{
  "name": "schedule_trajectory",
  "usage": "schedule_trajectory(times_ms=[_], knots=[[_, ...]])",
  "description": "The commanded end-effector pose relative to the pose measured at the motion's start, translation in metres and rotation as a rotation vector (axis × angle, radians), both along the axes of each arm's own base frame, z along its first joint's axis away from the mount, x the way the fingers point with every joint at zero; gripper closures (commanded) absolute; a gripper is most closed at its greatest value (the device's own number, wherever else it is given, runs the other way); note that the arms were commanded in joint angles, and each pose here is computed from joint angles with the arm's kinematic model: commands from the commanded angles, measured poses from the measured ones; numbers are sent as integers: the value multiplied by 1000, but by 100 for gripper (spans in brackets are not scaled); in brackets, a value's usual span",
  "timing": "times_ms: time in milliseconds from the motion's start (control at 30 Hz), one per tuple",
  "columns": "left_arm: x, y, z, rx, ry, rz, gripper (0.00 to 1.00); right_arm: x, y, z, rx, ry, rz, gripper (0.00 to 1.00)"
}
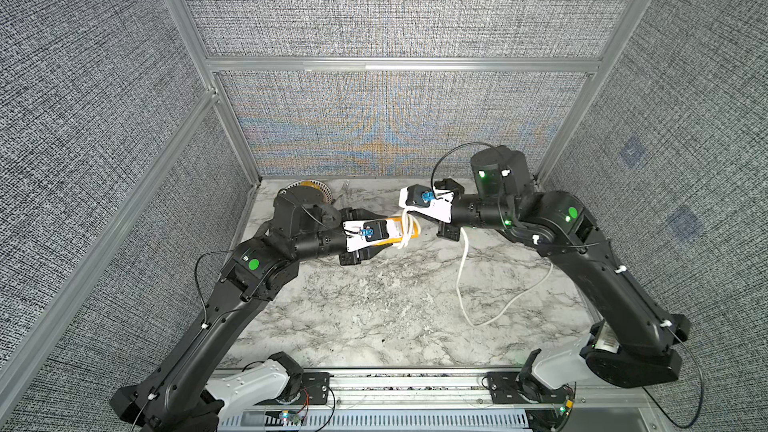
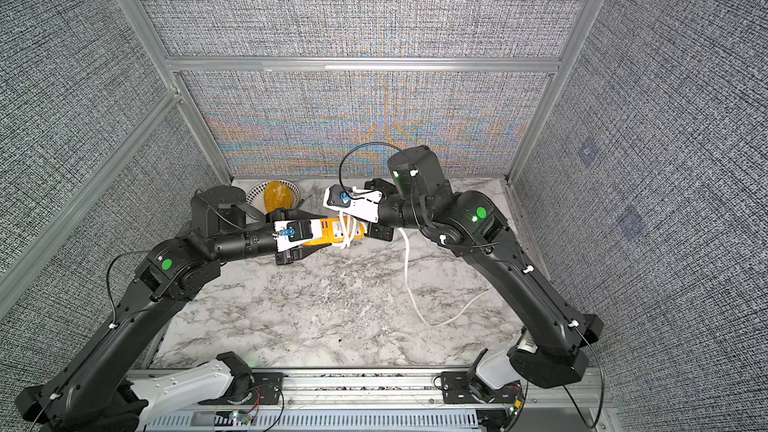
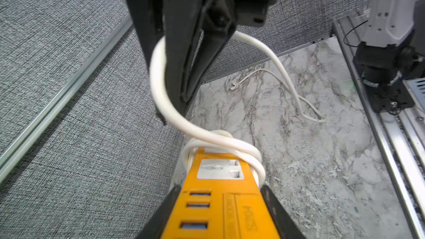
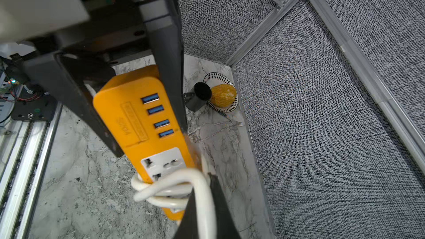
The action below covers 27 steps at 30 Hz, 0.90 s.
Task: Wrap the cord around the power strip
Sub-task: Wrap the power cord around the power strip.
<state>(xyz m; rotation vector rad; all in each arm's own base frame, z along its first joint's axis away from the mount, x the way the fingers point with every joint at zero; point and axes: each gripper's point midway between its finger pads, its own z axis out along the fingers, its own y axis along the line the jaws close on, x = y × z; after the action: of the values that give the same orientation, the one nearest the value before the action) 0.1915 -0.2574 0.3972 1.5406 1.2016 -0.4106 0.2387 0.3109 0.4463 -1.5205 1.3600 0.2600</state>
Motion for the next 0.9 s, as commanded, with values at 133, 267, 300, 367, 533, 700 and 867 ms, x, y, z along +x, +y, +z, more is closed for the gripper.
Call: schedule_trajectory(times_ms=[133, 267, 300, 367, 533, 700, 867], knots=[[-57, -5, 2, -55, 172, -257, 100, 22, 0, 45, 105, -164, -51, 100], [-76, -13, 38, -213, 200, -379, 100, 32, -4, 50, 152, -148, -35, 100], [-79, -14, 48, -257, 199, -402, 100, 33, -5, 48, 161, -137, -28, 100], [-86, -14, 73, -345, 181, -458, 100, 37, -5, 44, 189, -95, -1, 100], [-106, -11, 116, -453, 170, -573, 100, 41, -5, 33, 240, -7, 65, 100], [-123, -6, 146, -521, 153, -642, 100, 37, -11, 35, 322, 69, 132, 100], [-132, -2, 165, -559, 109, -673, 100, 28, -16, 38, 370, 128, 175, 93]])
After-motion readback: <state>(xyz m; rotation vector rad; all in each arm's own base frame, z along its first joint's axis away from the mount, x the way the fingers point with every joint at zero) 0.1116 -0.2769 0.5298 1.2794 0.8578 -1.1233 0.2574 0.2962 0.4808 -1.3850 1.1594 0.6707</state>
